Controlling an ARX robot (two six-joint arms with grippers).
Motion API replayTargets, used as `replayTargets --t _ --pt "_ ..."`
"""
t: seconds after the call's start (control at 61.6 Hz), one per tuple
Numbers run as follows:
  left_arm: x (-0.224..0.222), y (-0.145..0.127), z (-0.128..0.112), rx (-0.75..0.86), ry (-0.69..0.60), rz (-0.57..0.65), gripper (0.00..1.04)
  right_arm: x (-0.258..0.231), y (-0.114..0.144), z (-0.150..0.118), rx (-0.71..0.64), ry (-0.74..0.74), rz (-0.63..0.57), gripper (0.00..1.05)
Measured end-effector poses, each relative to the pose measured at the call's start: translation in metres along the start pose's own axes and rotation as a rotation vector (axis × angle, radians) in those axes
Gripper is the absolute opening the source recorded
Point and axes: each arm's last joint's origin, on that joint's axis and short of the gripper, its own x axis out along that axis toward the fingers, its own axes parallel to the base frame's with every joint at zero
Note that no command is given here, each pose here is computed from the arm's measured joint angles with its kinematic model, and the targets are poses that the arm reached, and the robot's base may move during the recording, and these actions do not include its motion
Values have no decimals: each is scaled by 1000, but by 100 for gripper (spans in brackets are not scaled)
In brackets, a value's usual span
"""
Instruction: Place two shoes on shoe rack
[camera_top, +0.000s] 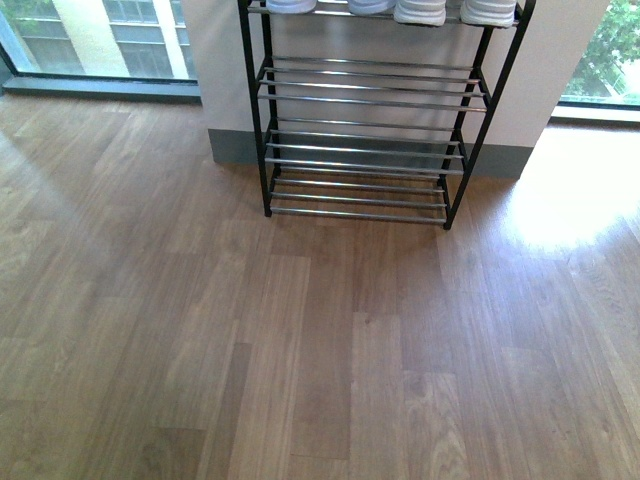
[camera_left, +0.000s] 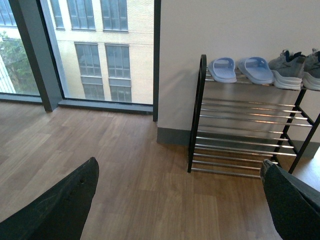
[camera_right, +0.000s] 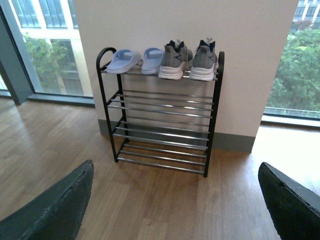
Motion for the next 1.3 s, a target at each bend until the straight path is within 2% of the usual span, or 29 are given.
replayTargets --t 1.298 --pt "0 0 0 0 0 0 95 0 0 0 0 0 0 95"
